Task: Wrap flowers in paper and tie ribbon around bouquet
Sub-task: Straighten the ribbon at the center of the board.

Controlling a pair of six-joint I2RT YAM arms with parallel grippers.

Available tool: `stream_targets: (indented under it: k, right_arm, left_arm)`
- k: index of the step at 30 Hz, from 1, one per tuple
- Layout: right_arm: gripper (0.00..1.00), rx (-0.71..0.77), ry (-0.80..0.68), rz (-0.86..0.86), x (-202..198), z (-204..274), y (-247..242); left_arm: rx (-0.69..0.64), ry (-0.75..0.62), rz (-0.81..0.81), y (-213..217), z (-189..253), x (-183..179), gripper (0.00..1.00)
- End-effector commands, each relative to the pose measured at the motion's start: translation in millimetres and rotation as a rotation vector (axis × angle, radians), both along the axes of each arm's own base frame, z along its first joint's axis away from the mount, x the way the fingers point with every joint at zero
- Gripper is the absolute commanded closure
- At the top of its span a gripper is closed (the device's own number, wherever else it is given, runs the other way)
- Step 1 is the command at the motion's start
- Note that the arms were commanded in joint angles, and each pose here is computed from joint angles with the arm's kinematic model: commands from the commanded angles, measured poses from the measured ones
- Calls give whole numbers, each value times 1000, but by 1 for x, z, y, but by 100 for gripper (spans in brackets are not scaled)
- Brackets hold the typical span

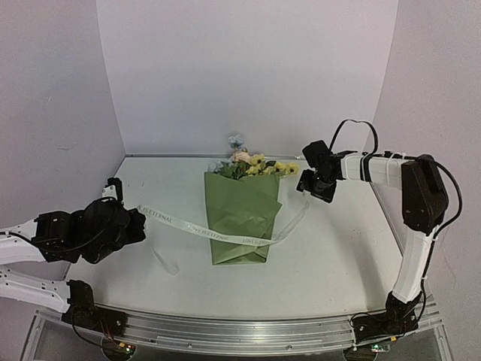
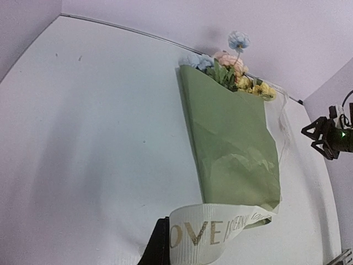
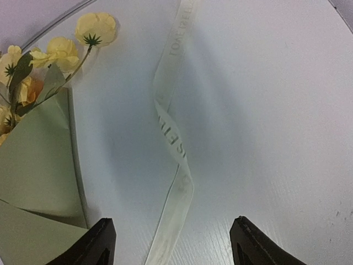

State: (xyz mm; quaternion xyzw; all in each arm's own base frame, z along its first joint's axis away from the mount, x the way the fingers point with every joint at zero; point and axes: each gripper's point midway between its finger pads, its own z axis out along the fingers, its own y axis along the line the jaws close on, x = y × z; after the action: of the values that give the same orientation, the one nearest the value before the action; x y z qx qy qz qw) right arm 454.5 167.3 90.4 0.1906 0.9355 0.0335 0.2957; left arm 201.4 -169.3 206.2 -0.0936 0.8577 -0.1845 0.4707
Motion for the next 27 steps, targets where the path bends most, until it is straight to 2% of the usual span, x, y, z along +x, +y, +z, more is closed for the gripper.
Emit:
stream_targets:
  k: [1, 9, 15, 27]
  right_arm:
    - [28, 40, 24, 27, 23, -10, 17]
    - [31, 85, 90, 24, 34, -39, 33]
    - [34, 77, 145, 34, 21, -61, 40]
    - [39, 47, 201, 72, -21, -72, 65]
  left_arm:
    - [7, -53, 128, 39, 19, 0, 100]
    - [-5, -105, 156, 57, 45, -3, 100]
    - [-14, -124, 168, 61, 54, -2, 100]
    - [-10, -147, 183, 66, 67, -2, 100]
